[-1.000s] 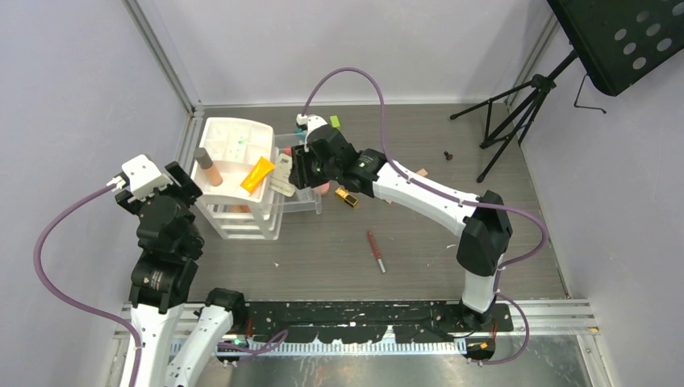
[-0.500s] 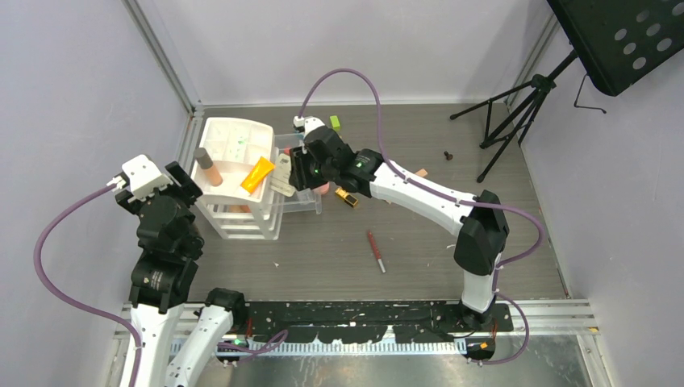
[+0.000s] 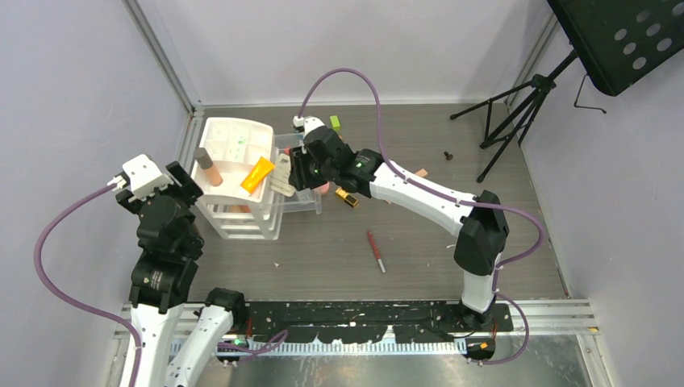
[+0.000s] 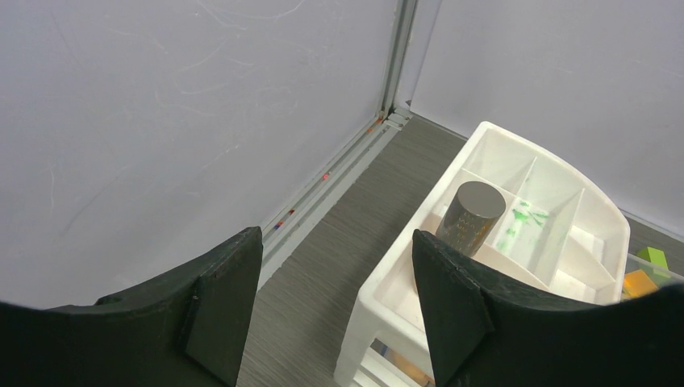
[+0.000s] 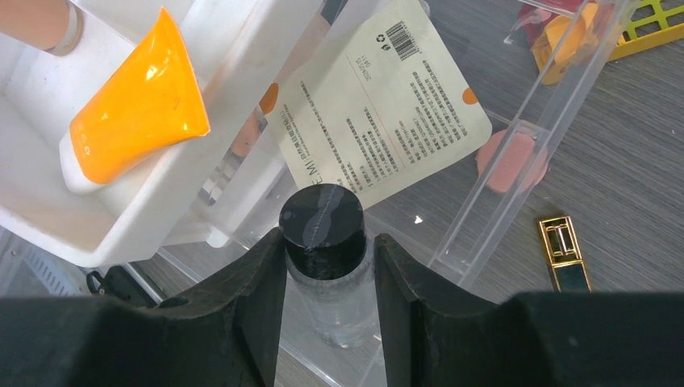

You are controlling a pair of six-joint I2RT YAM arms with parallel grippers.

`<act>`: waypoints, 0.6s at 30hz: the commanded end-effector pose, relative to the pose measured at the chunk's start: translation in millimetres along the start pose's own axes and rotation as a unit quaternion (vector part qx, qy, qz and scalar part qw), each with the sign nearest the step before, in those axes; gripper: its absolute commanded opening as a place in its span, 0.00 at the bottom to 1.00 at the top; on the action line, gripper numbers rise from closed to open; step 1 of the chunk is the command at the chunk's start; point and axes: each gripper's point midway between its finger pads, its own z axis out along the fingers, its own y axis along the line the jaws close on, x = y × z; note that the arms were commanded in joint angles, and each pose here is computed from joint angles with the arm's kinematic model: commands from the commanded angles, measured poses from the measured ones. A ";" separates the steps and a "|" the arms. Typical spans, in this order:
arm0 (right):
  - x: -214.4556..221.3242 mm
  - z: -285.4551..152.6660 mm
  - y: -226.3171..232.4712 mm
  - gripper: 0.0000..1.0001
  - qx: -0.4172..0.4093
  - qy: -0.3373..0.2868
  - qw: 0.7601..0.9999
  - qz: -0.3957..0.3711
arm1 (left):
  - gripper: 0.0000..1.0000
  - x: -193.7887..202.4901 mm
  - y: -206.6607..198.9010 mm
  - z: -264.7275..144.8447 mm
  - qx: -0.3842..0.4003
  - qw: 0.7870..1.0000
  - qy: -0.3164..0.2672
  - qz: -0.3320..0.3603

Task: Organize the makeup
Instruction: Place the makeup in the storage box.

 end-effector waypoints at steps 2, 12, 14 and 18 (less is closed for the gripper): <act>-36.6 -15.9 15.6 0.34 -0.017 -0.057 0.998 -0.007 | 0.70 -9.1 -3.7 1.5 0.004 1.000 -0.016 -0.017; -76.8 -40.5 23.8 0.22 -0.028 -0.147 0.989 -0.016 | 0.70 -9.0 -3.7 2.0 0.003 1.000 -0.016 -0.015; -82.5 -41.9 24.9 0.22 -0.026 -0.152 0.988 -0.021 | 0.70 -9.9 -1.7 1.3 -0.001 1.000 -0.018 -0.016; -78.8 -36.1 27.0 0.22 -0.026 -0.132 0.991 -0.024 | 0.70 -10.3 -0.8 1.1 -0.002 1.000 -0.019 -0.016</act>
